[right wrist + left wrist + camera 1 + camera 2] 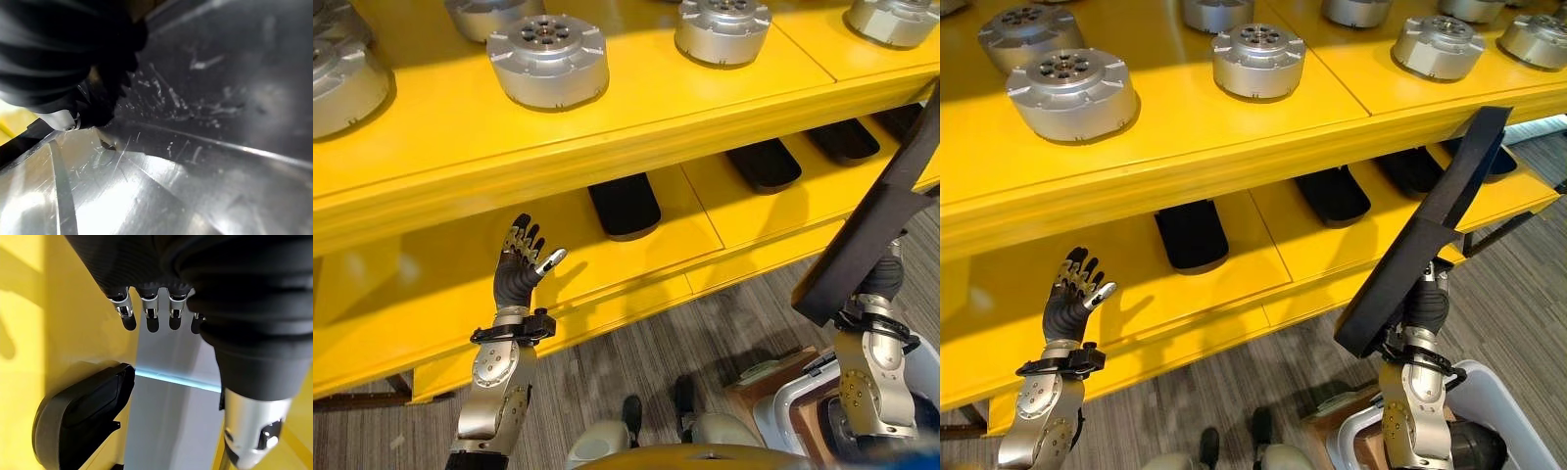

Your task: Move parts from the plastic box to the shelf.

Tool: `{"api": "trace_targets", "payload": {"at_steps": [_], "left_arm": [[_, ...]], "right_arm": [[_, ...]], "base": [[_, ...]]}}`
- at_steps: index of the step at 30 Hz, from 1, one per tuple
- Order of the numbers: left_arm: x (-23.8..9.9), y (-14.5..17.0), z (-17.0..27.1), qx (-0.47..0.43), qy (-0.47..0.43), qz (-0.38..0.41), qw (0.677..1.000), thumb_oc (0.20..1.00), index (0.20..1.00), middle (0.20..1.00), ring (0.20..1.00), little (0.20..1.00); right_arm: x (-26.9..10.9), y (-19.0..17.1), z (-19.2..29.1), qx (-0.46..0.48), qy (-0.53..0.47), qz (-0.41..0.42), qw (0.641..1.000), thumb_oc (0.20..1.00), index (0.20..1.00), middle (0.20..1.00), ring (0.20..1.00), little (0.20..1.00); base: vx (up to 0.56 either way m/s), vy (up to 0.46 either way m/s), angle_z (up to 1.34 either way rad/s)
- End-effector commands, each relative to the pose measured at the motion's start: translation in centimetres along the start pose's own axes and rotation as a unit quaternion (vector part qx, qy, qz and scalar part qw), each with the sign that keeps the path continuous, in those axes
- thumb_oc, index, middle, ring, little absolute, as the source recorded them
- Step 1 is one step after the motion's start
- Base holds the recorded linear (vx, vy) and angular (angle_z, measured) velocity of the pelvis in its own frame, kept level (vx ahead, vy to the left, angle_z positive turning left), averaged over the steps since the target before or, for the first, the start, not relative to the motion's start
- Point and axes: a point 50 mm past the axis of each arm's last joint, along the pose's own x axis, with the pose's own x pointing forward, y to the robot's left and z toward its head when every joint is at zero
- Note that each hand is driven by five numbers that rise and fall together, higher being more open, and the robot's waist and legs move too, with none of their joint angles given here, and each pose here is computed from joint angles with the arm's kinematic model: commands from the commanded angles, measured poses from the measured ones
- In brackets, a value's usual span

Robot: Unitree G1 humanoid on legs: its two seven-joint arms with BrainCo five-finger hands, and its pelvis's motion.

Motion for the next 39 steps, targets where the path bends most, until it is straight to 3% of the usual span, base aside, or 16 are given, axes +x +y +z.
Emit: {"api": "trace_targets", "payload": {"at_steps": [1,16,24,32,39], "left_arm": [[1.1,-0.5,2.9,0.016,-0.074,-0.033,0.997,1.000,1.000,1.000,1.000,1.000],[0.4,0.0,3.3,-0.002,-0.074,-0.018,0.997,1.000,1.000,1.000,1.000,1.000],[0.5,-0.3,3.2,0.004,-0.067,-0.028,0.997,1.000,1.000,1.000,1.000,1.000],[0.4,-0.5,2.8,0.009,-0.054,-0.036,0.998,1.000,1.000,1.000,1.000,1.000],[0.3,-0.1,2.8,0.018,-0.048,-0.034,0.998,1.000,1.000,1.000,1.000,1.000]], "right_arm": [[1.6,0.1,3.8,0.022,-0.103,0.012,0.994,0.200,0.200,0.200,0.200,0.200],[0.6,-0.7,2.6,0.037,-0.067,-0.012,0.997,0.200,0.200,0.200,0.200,0.200],[-0.6,-1.1,-0.1,0.053,0.008,-0.020,0.998,0.200,0.200,0.200,0.200,0.200],[-1.9,0.7,-4.3,0.081,0.124,0.033,0.988,0.200,0.200,0.200,0.200,0.200],[-3.5,3.9,-6.8,0.095,0.207,0.135,0.964,0.200,0.200,0.200,0.200,0.200]], "base": [[-0.07,0.006,0.63],[0.01,0.183,0.31],[0.02,0.157,0.16],[-0.01,0.040,0.04],[-0.01,0.010,0.04]]}}
